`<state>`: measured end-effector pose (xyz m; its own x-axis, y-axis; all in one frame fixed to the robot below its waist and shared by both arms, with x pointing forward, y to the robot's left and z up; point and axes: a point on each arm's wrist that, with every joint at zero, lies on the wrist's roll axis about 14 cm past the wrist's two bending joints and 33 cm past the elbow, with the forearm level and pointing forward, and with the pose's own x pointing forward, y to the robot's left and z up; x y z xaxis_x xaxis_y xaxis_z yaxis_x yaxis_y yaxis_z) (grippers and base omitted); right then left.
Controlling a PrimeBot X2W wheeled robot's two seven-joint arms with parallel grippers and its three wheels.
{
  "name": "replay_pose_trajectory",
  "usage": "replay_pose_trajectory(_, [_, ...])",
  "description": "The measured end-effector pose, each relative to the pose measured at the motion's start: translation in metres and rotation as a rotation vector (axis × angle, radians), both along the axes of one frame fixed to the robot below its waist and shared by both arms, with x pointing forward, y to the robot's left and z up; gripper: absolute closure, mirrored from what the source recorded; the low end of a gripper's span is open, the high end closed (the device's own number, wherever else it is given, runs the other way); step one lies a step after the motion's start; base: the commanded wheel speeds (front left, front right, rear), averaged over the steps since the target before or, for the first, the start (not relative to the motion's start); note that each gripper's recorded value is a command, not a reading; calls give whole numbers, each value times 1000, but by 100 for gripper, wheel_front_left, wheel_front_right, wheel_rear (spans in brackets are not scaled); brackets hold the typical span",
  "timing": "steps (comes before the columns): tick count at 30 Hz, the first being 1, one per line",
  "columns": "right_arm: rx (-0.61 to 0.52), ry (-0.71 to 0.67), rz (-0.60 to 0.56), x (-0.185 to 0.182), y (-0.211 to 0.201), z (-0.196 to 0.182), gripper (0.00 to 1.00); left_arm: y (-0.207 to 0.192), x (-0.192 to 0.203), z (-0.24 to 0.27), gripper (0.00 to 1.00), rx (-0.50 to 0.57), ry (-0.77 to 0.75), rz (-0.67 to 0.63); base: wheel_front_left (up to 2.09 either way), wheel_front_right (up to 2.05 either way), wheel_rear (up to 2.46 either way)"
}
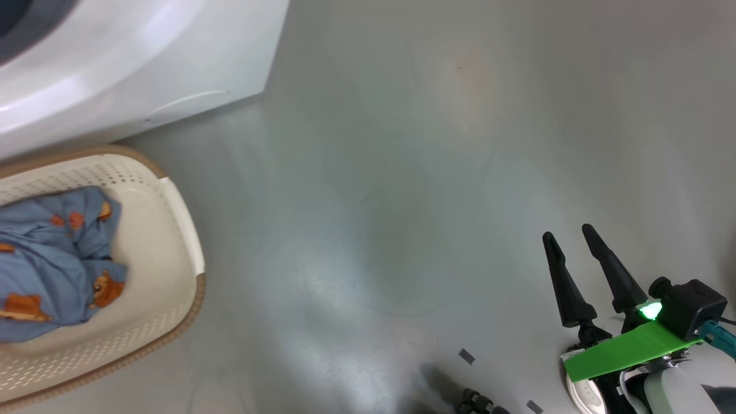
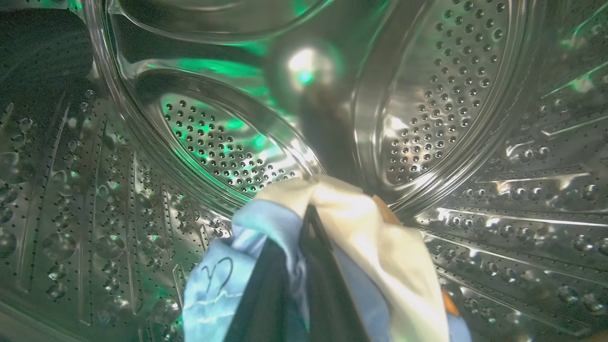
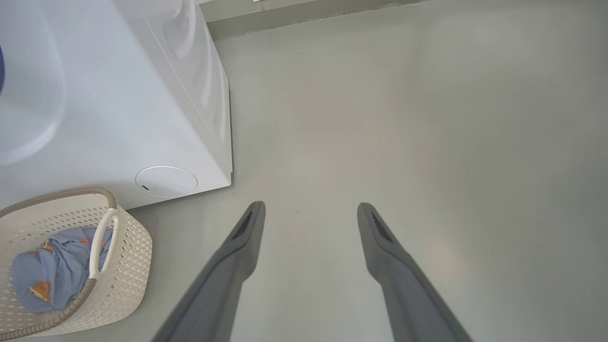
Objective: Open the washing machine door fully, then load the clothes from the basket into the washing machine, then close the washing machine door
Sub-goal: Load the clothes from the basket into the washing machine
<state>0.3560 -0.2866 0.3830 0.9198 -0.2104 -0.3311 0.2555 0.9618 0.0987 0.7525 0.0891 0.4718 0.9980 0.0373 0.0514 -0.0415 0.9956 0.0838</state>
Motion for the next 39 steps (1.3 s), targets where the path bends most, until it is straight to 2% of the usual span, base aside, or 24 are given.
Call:
replay_pose_trajectory(10, [-16, 32, -48, -15, -11, -2, 0, -7, 13, -34, 100, 90, 106, -31, 0, 0, 0])
replay_pose_trajectory(11, [-15, 40, -52, -18, -11, -3, 0, -7, 14, -38, 86, 90, 131, -28, 0, 0, 0])
replay_pose_trajectory(13, [-10, 50, -60, -22, -10, -6, 0, -7, 13, -49, 50, 104, 195, -27, 0, 0, 0])
replay_pose_trajectory(14, [-7, 48, -62, -21, -10, -6, 0, -6, 12, -54, 10, 111, 218, -25, 0, 0, 0])
replay_pose_trajectory(15, [-3, 46, -64, -21, -9, -6, 0, -5, 12, -56, 10, 119, 233, -24, 0, 0, 0])
replay_pose_trajectory(16, [0, 44, -64, -20, -8, -6, 0, -4, 11, -58, 0, 125, 250, -21, 0, 0, 0])
replay_pose_trajectory(24, [16, 23, -46, -14, -2, -4, 0, -1, 4, -55, 0, 126, 331, 1, 0, 0, 0])
replay_pose_trajectory(39, [45, -36, 0, 4, 11, 4, 0, 8, -14, -33, 0, 78, 291, 26, 0, 0, 0])
